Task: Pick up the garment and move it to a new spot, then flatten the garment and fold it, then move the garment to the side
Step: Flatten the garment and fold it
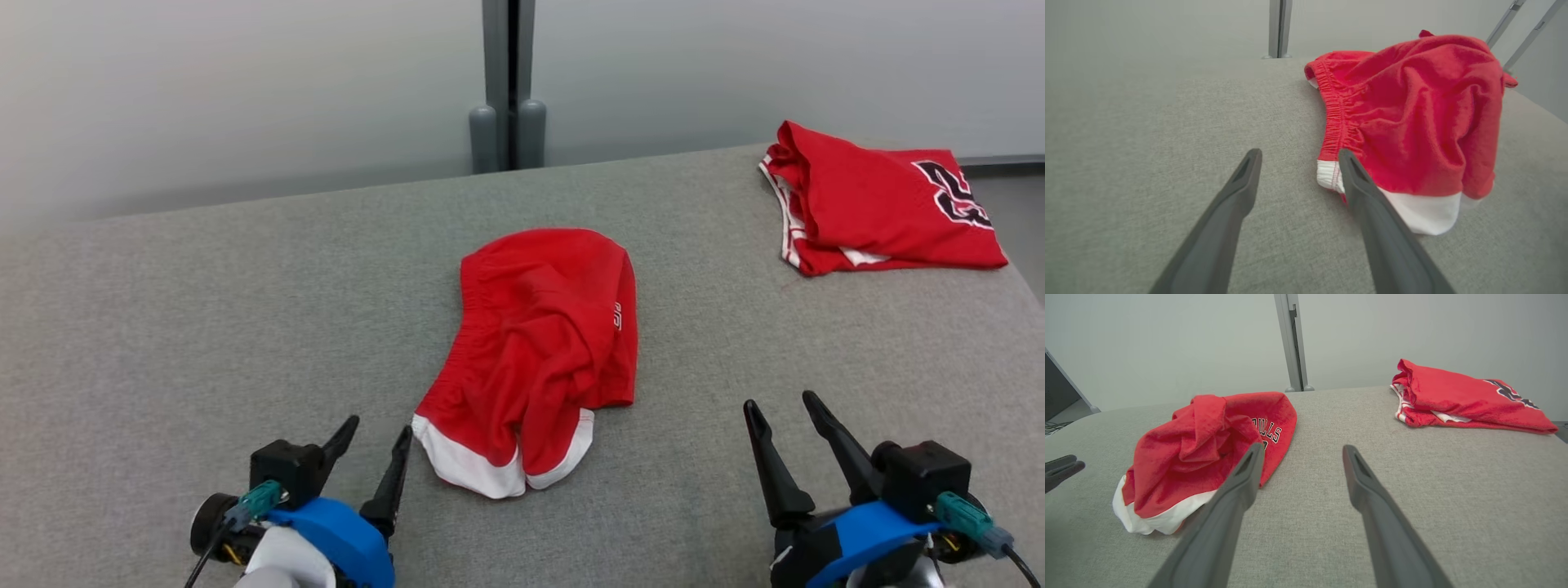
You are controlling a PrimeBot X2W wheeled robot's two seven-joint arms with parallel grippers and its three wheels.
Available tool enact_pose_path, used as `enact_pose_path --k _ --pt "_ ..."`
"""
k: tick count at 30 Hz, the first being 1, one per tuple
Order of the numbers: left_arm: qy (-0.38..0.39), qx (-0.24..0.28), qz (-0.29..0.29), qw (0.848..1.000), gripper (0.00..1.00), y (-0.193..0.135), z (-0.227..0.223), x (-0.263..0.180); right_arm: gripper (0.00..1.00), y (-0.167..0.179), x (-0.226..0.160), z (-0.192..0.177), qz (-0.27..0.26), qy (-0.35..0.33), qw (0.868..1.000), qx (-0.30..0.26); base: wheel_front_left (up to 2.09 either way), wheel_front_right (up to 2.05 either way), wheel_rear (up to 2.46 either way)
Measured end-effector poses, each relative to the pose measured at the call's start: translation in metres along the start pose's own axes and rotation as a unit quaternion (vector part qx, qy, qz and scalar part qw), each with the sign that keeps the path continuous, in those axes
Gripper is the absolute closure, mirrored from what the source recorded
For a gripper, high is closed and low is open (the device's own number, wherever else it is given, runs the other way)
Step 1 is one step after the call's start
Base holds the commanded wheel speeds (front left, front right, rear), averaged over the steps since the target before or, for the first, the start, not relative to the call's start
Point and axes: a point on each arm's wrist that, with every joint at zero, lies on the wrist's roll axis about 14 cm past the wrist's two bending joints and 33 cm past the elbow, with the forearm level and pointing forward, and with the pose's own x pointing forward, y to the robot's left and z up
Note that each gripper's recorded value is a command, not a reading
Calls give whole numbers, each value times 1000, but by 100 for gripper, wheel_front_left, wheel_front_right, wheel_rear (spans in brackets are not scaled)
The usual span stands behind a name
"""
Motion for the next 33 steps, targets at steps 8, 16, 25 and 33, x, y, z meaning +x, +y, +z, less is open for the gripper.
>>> enact_pose_path --k 8,16,25,33 --pt "81 18 -41 996 0 -13 -34 30 0 -10 1 -7 -17 7 1000 3 0 0 0" --pt "141 19 -42 989 0 -12 -55 44 0 -15 2 -11 -25 10 1000 6 0 0 0" --pt "16 -37 -58 998 100 -36 8 65 0 -18 2 -8 -28 1 1000 7 0 0 0" --pt "-149 -66 -160 974 100 -113 139 72 0 -7 6 -4 -11 -5 1000 7 0 0 0"
